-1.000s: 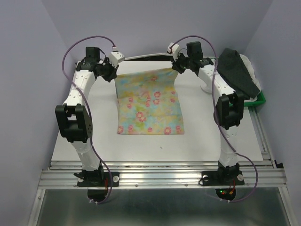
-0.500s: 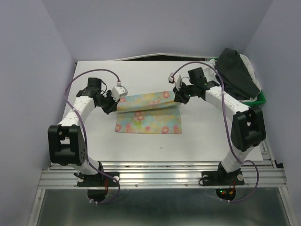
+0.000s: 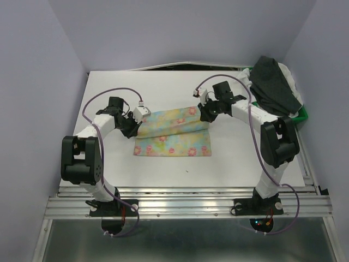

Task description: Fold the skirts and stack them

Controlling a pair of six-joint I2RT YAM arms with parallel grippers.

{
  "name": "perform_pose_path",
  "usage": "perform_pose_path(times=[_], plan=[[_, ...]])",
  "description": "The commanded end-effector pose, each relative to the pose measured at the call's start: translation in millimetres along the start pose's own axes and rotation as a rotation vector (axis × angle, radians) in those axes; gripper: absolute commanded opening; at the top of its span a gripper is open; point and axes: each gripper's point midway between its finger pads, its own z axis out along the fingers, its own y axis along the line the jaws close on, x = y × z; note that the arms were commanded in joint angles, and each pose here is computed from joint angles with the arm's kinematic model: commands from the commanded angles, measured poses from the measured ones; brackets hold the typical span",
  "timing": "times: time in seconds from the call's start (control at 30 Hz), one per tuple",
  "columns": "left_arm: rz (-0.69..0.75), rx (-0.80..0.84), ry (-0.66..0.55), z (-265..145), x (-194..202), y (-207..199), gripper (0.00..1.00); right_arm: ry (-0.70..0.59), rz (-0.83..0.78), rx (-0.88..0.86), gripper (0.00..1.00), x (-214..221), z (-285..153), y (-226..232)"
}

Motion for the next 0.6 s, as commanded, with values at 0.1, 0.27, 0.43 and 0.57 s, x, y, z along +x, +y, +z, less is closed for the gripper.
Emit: perform_pose_path(times=[0.1,0.27,0.43,0.57], plan=[[0.05,-0.125,-0.071,-46,-52,34,0.0,-0.122,-0.05,0.153,0.01,-68,-43,-34],[0.084,-0.122,-0.093,-69,-65,27,0.0,-0.132,-0.06,0.116,0.01,-72,-69,-14],[0.126,-0.1,-0.058,-79,-47,6,0.0,-0.111,-0.047,0.087,0.01,-54,-79,3],[0.147,-0.076,-0.003,-77,-21,-11,0.0,-0.091,-0.024,0.033,0.01,-34,-77,25]])
